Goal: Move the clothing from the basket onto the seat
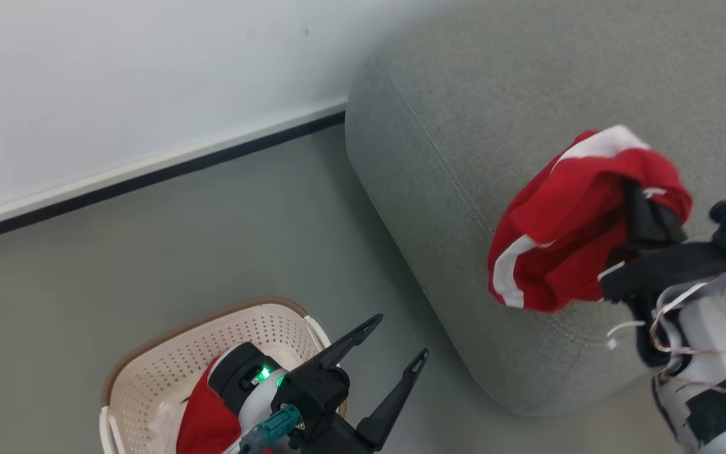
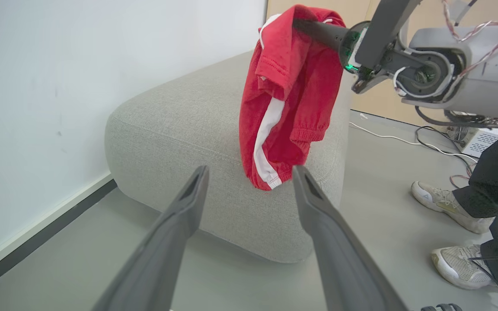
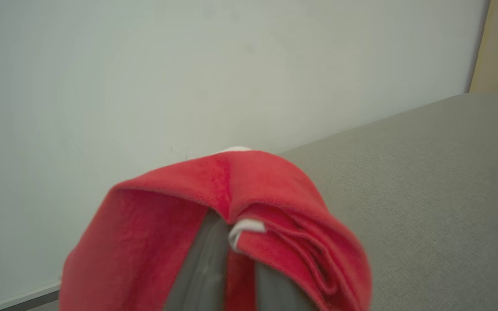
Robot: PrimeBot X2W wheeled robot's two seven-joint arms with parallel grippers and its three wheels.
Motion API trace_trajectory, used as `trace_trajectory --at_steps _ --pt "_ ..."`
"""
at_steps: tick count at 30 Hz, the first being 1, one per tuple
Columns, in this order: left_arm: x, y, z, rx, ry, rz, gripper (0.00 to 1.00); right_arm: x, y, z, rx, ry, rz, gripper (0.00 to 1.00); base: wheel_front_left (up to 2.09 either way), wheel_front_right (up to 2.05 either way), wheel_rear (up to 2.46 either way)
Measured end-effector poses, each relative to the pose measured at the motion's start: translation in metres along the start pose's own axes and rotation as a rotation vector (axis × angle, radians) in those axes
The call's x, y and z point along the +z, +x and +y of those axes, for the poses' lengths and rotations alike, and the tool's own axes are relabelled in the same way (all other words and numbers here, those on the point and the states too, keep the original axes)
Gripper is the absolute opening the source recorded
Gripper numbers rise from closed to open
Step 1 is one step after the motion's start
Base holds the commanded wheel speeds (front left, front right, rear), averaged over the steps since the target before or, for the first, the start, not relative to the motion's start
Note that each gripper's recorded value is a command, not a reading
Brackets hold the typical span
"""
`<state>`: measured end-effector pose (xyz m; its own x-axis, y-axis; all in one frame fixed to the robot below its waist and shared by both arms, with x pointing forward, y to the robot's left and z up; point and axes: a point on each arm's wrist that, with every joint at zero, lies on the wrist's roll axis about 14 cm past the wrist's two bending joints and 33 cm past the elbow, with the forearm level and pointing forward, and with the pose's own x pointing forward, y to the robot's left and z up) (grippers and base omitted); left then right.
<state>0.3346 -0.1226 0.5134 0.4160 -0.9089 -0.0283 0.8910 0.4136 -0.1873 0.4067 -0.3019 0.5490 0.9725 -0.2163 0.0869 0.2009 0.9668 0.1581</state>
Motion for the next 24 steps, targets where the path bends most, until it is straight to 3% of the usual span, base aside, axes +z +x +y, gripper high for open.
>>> trace_trajectory --at_steps 13,24 --pt "-0.011 0.019 0.02 -0.049 -0.015 0.012 1.0 0.043 0.065 -0.049 -0.132 -0.067 -0.09 0.0 0.0 0.0 0.0" --pt "-0.027 0.025 0.036 -0.069 -0.036 0.037 1.0 0.058 0.114 -0.075 -0.201 -0.131 -0.113 0.0 0.0 0.0 0.0"
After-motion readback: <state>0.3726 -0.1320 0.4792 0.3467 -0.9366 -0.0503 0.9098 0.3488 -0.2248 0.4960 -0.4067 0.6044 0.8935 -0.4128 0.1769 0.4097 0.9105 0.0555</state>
